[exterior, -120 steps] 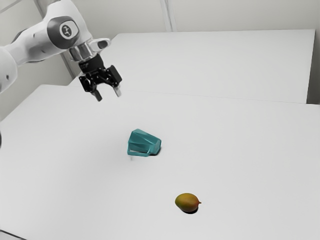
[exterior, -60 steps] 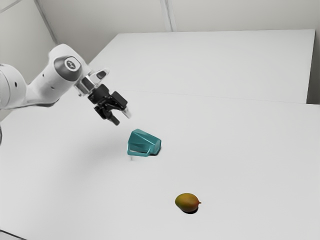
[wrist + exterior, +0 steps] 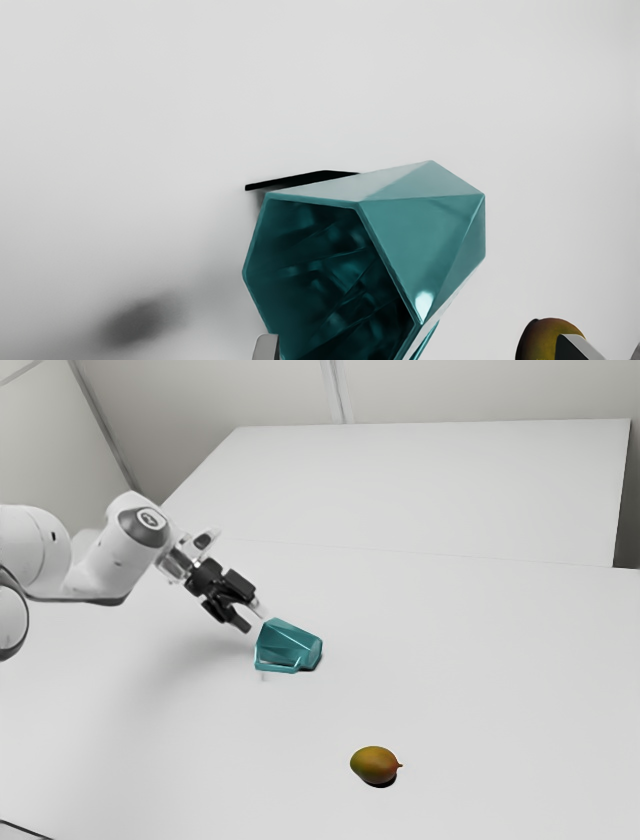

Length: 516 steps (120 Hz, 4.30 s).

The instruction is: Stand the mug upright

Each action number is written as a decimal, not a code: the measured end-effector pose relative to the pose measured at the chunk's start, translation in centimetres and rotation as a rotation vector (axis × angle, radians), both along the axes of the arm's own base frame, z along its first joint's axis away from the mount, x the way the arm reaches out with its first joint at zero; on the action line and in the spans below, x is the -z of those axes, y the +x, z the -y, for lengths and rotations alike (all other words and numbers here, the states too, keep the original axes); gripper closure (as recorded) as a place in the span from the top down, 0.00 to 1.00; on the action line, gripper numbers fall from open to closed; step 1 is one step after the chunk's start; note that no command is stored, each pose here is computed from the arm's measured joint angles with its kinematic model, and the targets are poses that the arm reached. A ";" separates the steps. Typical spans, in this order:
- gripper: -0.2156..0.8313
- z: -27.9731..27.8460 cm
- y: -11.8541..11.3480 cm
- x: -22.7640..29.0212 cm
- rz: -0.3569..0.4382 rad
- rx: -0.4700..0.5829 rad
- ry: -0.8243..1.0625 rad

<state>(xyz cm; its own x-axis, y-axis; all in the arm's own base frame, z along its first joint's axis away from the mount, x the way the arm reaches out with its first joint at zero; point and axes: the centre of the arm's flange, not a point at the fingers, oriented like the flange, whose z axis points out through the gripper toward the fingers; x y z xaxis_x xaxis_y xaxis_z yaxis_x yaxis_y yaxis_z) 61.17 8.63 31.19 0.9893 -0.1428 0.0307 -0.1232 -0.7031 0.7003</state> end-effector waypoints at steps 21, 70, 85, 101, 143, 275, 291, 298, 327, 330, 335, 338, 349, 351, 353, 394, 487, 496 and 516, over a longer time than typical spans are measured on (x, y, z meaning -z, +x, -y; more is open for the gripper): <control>0.79 0.9 0.1 0.8 0.021 0.016 -0.072; 0.75 1.9 -0.8 3.2 -0.005 0.057 -0.226; 0.61 2.2 -1.0 3.2 -0.004 0.073 -0.251; 0.43 2.3 -1.1 3.2 0.000 0.086 -0.265; 0.11 2.3 -1.0 2.6 0.028 0.110 -0.271; 0.05 12.4 -1.3 -10.7 0.153 0.387 0.474; 0.05 14.5 -2.6 -11.5 0.134 0.387 0.617; 0.05 15.0 -3.3 -11.3 0.123 0.374 0.663; 0.05 16.1 -4.7 -9.5 0.094 0.291 0.760; 0.05 16.1 -4.8 -9.3 0.092 0.282 0.765; 0.05 16.1 -4.8 -9.0 0.088 0.266 0.772; 0.05 16.1 -4.9 -8.8 0.084 0.257 0.775; 0.05 16.2 -5.2 -8.1 0.076 0.229 0.789; 0.05 16.2 -5.2 -8.0 0.075 0.224 0.791; 0.05 16.3 -5.2 -8.0 0.074 0.219 0.793; 0.05 16.9 -5.8 -5.8 0.045 0.148 0.812; 0.67 18.9 -6.0 -9.0 0.106 0.069 0.838; 0.70 19.4 -6.0 -11.7 0.145 0.057 0.851; 0.75 20.5 -3.2 -20.7 0.237 0.006 0.820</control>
